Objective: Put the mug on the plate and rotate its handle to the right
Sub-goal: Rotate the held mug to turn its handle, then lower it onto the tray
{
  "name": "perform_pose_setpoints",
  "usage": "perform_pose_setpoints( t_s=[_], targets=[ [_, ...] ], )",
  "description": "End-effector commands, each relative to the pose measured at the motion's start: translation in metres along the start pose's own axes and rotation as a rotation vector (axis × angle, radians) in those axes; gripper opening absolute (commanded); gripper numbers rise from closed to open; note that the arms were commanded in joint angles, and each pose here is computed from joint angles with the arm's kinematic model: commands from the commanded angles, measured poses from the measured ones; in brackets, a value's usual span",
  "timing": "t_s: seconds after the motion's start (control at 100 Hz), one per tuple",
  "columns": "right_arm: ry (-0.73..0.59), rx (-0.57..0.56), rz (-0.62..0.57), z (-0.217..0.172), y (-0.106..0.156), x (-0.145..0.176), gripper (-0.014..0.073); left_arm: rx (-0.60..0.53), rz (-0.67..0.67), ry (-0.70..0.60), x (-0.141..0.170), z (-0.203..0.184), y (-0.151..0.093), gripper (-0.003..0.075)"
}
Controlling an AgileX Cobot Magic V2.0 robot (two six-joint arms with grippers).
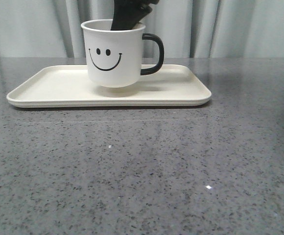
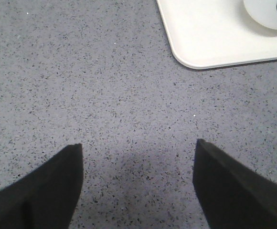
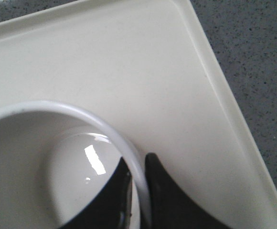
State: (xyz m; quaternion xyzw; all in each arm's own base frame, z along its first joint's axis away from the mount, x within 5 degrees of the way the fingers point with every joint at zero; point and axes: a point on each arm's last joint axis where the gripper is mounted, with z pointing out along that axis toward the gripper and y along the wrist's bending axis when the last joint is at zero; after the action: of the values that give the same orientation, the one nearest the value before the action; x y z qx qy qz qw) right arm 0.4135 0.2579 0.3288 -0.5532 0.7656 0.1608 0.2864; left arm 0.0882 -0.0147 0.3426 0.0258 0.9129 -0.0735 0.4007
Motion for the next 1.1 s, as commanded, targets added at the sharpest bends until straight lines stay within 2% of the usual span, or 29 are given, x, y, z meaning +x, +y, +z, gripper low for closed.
perform_pose_setpoints(
  t_s=[0.0,0.34,0.89,0.99,1.09],
  targets=[
    [-0.035,-0.038,-0.035,-0.038,0.015,-0.012,-0.0063,0.009,-0.014,-0.08,-0.01,-0.005,-0.001,0.0481],
    [0.002,-0.069,-0.083,-0.026,0.015,-0.003,-0.0063,0.009,-0.014,-0.08,-0.01,-0.005,-0.001,0.0481],
    [0.003,-0.07,-0.089,-0.026,0.015,-0.003,-0.006,0.009,-0.014,-0.08,-0.01,-0.005,-0.001,0.0481],
    [0.003,-0.07,-0.089,-0.026,0.015,-0.003,-0.0012,0.009,-0.014,-0.08,-0.01,-0.005,-0.001,0.0481],
    [0.003,-0.07,-0.089,-0.026,0.015,-0.003,0.0109,0.009,-0.014,-0.08,-0.01,-0.005,-0.001,0.0481]
  ],
)
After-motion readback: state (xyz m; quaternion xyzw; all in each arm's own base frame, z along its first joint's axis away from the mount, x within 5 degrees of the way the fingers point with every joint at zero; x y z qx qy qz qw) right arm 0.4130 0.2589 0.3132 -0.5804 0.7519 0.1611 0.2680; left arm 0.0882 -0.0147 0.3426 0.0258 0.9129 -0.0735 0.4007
